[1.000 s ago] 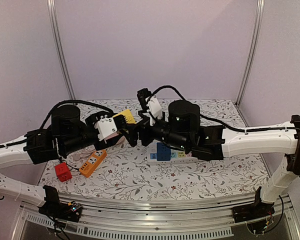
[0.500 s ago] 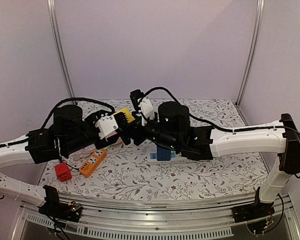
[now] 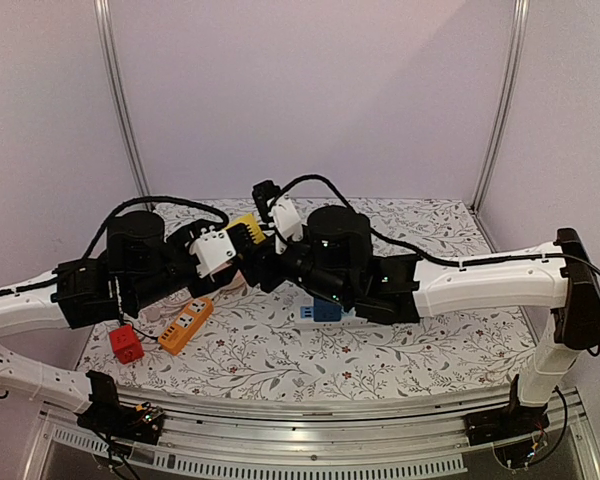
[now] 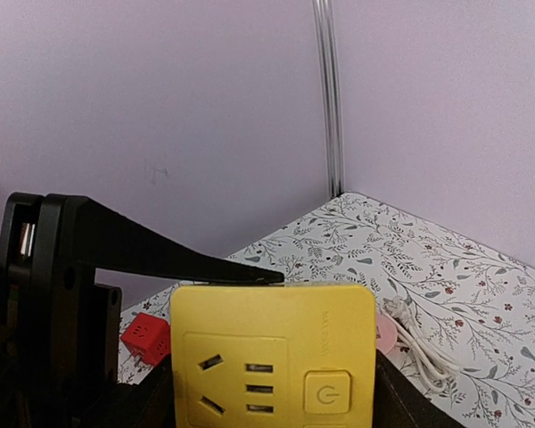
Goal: Insert the plug
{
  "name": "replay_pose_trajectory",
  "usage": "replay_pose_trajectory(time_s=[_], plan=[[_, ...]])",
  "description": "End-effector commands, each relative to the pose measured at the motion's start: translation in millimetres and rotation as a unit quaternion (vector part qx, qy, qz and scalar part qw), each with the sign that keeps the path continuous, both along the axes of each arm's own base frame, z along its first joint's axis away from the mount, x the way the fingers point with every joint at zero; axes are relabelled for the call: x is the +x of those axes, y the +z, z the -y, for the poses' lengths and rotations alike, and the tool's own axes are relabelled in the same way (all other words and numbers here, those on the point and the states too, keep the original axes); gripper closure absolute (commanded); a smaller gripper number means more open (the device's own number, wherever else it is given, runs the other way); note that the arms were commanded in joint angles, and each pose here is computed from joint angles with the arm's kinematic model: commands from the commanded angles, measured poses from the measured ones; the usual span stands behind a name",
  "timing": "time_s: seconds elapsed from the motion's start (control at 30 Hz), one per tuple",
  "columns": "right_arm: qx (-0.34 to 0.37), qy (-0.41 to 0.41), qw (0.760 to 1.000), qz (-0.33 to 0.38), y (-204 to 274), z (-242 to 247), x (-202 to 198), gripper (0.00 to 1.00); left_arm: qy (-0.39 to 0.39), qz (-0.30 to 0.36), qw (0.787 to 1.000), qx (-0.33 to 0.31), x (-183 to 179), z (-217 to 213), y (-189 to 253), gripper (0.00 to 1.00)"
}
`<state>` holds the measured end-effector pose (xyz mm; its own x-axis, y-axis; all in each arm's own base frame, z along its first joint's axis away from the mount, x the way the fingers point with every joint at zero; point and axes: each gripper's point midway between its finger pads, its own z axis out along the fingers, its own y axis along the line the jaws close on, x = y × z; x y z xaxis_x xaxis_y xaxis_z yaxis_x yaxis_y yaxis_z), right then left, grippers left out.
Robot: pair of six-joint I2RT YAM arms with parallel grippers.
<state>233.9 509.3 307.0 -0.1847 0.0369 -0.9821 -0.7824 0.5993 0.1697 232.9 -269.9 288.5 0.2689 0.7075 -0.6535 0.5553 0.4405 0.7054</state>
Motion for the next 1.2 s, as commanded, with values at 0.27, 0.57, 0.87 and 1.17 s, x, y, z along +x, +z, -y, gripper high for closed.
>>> replay_pose_trajectory(time_s=[0.27, 0.57, 0.87, 1.17], plan=[[-0.045, 0.044, 0.996, -0.056, -12.9, 28.2, 15.9, 1.0, -0.107, 0.023, 0.994, -0.032, -37.8, 8.0, 12.7, 0.0], [-0.205, 0.177, 0.957, -0.106, -29.7, 131.1, 6.9, 1.0, -0.18, -0.104, 0.977, -0.053, -78.4, 2.0, -14.8, 0.01], [-0.295, 0.355, 0.883, -0.089, -83.3, 206.7, 22.6, 1.0, -0.083, -0.172, 0.972, -0.137, -48.1, -30.9, -36.6, 0.01], [-0.39, 0.454, 0.794, -0.108, -155.5, 222.4, 31.1, 1.0, 0.138, -0.194, 0.923, -0.302, 12.4, -120.1, -79.1, 0.0]])
